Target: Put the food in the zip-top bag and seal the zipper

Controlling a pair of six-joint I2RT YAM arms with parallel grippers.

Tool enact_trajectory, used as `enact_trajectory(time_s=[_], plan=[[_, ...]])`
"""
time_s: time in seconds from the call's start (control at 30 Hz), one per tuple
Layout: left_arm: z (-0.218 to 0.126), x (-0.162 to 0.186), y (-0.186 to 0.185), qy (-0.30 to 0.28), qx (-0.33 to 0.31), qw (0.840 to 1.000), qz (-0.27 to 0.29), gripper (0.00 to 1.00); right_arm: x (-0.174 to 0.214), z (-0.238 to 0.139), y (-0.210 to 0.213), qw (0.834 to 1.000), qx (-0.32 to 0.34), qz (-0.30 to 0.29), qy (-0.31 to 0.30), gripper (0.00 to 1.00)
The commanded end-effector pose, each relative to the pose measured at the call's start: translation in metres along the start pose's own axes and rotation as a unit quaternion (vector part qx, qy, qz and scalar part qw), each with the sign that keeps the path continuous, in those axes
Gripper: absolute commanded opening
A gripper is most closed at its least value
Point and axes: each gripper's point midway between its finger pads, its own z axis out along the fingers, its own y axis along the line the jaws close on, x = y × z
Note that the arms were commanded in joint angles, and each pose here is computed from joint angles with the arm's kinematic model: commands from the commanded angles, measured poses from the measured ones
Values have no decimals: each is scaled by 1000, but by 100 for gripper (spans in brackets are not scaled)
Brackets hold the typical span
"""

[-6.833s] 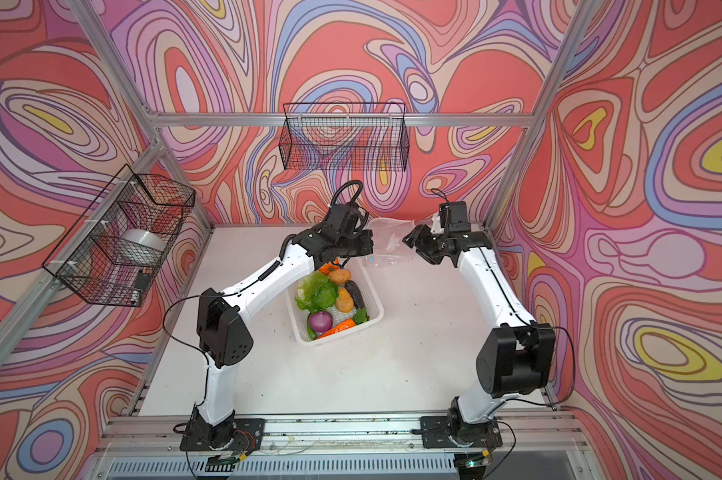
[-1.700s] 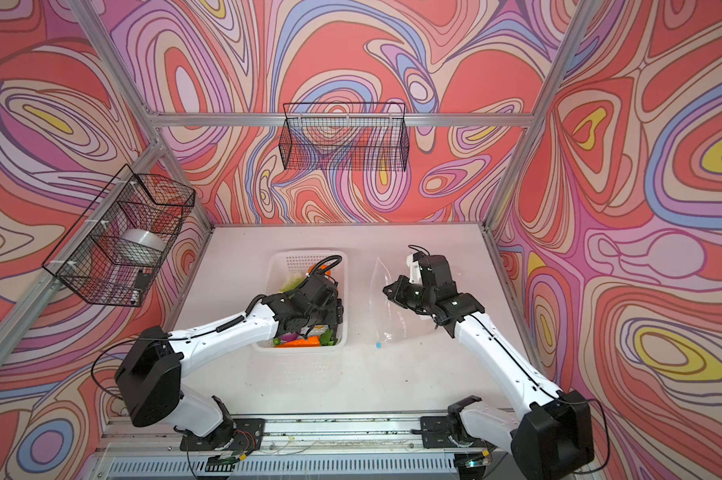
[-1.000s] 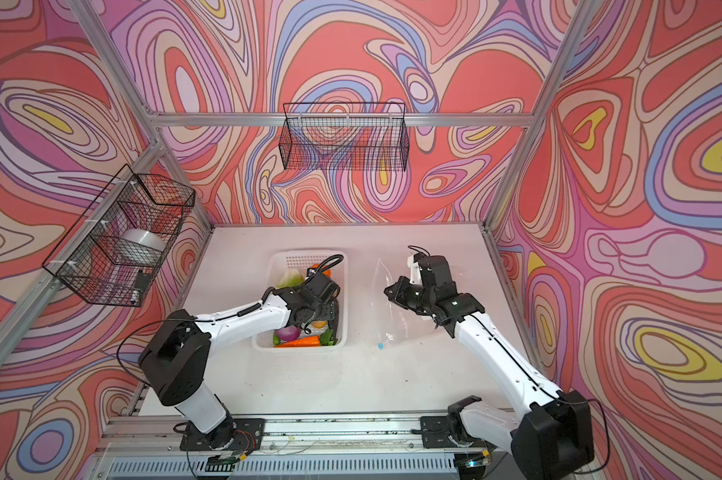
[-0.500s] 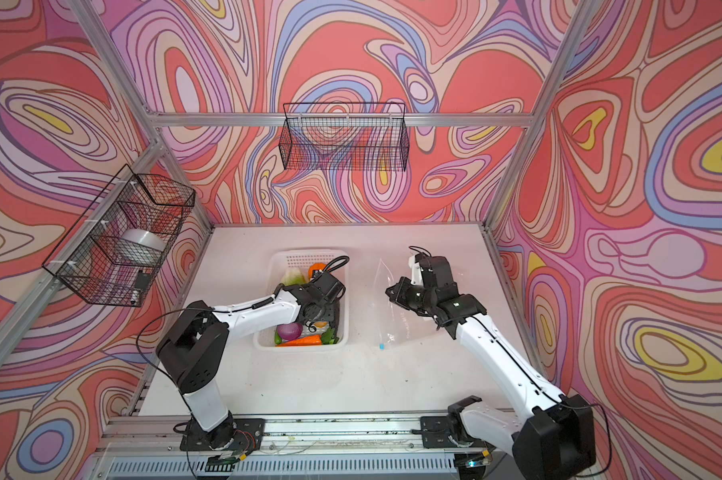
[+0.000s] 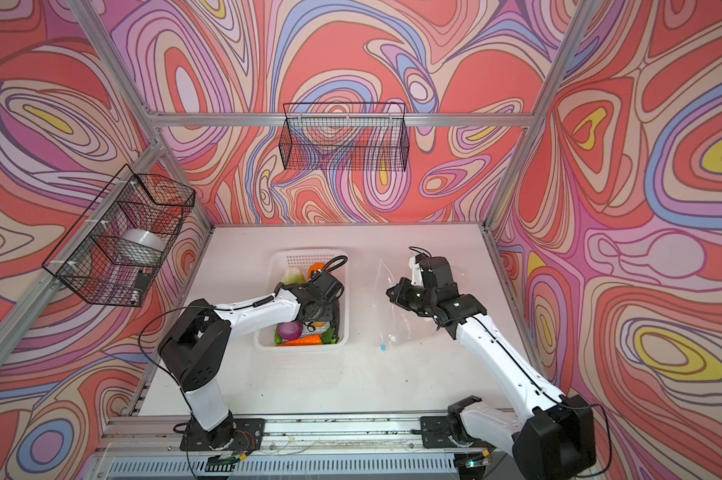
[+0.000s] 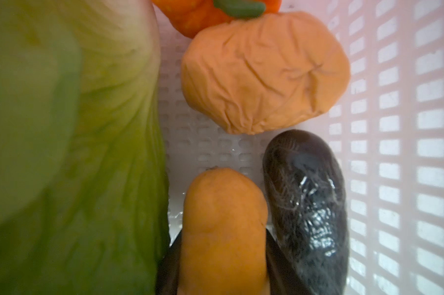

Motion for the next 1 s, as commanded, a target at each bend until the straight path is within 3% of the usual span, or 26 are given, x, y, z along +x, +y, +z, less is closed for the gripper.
enact_trajectory(time_s=[0.0,0.3,0.47,0.57,0.77,0.97], plan=[[-13,0,8,4,-1,1000,-4,40,-5,-9,7,1000,-5,-12,-16,0],[-83,-18,1,-43,89,995,-26,41,-9,-8,10,1000,-12,-5,-23,0],[-122,-18,-7,-65,172,982,-39,42,-8,-6,11,1000,-17,1,-20,0],[-150,-18,-27,-79,254,964,-28,43,-7,-4,13,1000,-26,5,-16,0],[-208,-17,-77,-108,396,912,20,43,-8,-4,19,999,-39,9,-14,0],[-234,-16,-124,-113,484,866,51,43,-5,-10,28,998,-53,8,-10,0]])
